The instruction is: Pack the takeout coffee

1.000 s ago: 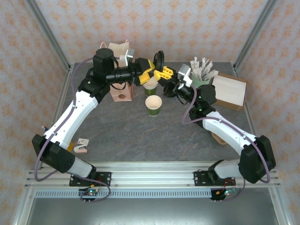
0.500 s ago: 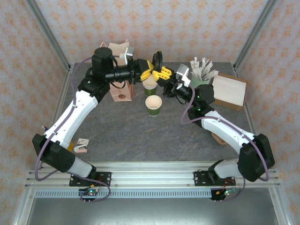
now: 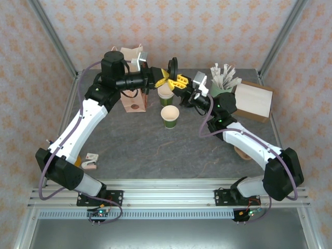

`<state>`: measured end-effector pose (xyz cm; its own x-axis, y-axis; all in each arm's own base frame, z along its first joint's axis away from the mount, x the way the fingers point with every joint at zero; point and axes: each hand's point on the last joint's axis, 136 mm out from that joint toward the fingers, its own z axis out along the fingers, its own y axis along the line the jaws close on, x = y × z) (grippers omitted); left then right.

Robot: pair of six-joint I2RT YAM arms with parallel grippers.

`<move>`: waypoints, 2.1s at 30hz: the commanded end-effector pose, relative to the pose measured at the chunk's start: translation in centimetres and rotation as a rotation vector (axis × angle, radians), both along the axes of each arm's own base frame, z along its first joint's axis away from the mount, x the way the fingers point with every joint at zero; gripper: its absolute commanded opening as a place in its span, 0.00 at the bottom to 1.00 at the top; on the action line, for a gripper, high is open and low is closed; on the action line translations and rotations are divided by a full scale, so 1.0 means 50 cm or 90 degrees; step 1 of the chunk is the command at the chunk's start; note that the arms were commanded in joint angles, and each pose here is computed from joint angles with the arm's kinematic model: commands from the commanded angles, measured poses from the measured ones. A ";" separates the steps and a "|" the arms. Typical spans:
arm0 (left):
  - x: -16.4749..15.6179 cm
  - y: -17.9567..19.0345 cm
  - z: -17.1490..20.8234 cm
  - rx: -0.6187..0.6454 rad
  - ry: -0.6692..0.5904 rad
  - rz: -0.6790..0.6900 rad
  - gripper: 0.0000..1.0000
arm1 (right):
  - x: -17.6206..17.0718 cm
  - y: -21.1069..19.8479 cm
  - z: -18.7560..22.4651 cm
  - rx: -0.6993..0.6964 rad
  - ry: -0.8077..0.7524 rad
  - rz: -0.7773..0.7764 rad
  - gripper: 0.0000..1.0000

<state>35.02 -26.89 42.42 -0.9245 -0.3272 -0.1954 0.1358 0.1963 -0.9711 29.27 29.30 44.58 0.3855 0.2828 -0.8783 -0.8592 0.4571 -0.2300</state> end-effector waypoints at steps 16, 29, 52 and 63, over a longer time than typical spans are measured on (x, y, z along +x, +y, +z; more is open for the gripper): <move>0.019 0.171 -0.380 0.783 0.010 0.098 0.00 | 0.121 -0.215 -0.219 -0.091 0.721 -0.412 0.99; 0.073 0.088 -0.449 0.843 0.036 0.032 0.00 | 0.154 -0.191 -0.475 -0.076 1.074 -0.253 0.85; 0.105 0.044 -0.526 0.864 0.068 -0.025 0.00 | 0.158 -0.125 -0.605 -0.069 1.140 -0.111 0.64; 0.109 0.045 -0.547 0.879 0.079 -0.034 0.00 | 0.165 -0.109 -0.629 -0.065 1.159 -0.096 0.58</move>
<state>41.03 -24.94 14.87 -0.9621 0.0750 -0.2621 0.0862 0.9958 -0.0313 37.50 23.18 13.19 -0.9417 0.2737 -0.1955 0.0117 0.6075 0.7942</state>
